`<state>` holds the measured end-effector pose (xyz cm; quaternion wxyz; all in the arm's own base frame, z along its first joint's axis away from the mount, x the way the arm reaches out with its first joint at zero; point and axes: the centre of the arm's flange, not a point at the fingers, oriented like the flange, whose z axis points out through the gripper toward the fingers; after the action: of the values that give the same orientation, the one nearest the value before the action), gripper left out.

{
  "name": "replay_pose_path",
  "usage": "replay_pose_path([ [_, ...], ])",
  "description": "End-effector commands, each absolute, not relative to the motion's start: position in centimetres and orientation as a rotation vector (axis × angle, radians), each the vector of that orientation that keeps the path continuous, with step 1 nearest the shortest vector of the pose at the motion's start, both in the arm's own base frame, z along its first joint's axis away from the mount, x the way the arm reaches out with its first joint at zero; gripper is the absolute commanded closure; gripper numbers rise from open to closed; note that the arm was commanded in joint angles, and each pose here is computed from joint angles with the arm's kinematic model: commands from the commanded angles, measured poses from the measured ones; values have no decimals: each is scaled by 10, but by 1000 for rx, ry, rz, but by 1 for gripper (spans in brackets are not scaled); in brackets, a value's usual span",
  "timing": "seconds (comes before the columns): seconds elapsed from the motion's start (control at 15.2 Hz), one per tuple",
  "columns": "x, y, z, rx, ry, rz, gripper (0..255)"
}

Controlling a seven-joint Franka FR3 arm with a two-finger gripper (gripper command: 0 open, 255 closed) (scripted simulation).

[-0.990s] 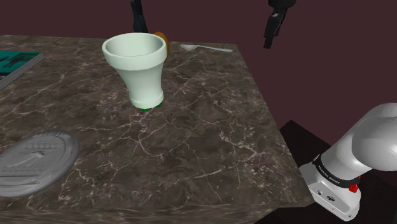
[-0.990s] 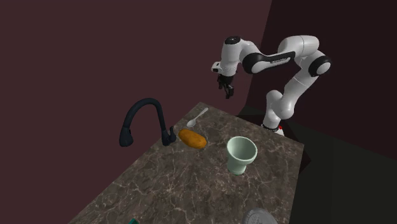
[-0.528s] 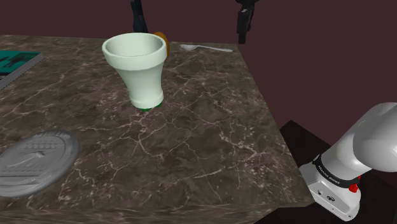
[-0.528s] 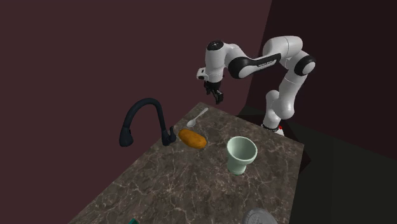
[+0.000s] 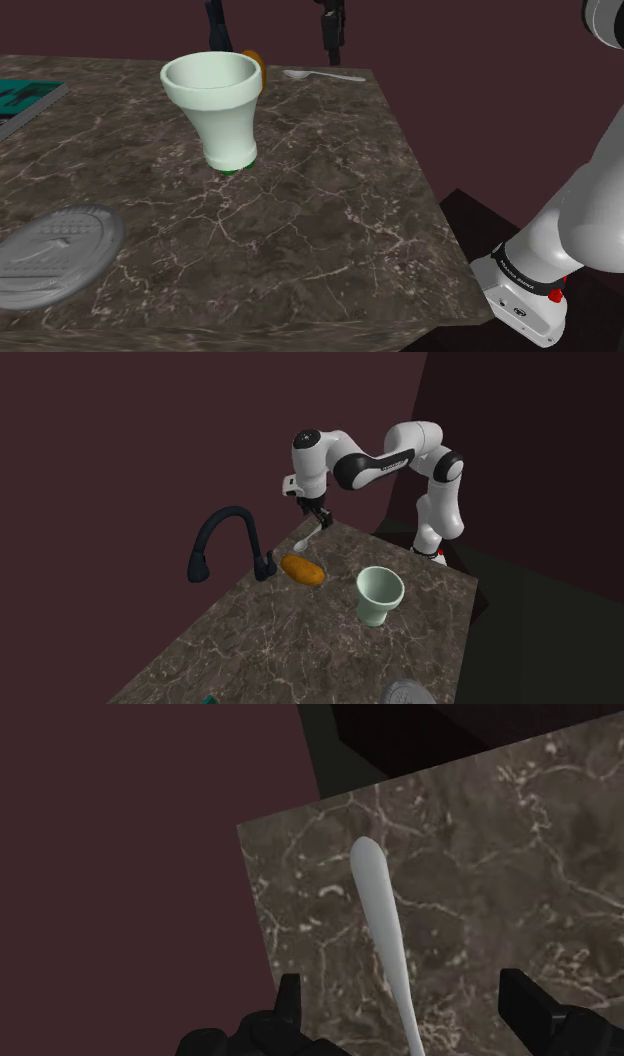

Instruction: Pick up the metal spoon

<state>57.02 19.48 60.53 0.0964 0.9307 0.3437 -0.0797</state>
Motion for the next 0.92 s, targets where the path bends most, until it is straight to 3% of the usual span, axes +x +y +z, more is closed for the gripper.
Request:
replay_pose_path([
  [0.0,578,203,600,2746,1044,-246,0],
  [0.53,578,203,565,2746,1044,-246,0],
  [0.59,577,202,565,2746,1044,-246,255],
  [0.86,577,202,565,2746,1044,-246,255],
])
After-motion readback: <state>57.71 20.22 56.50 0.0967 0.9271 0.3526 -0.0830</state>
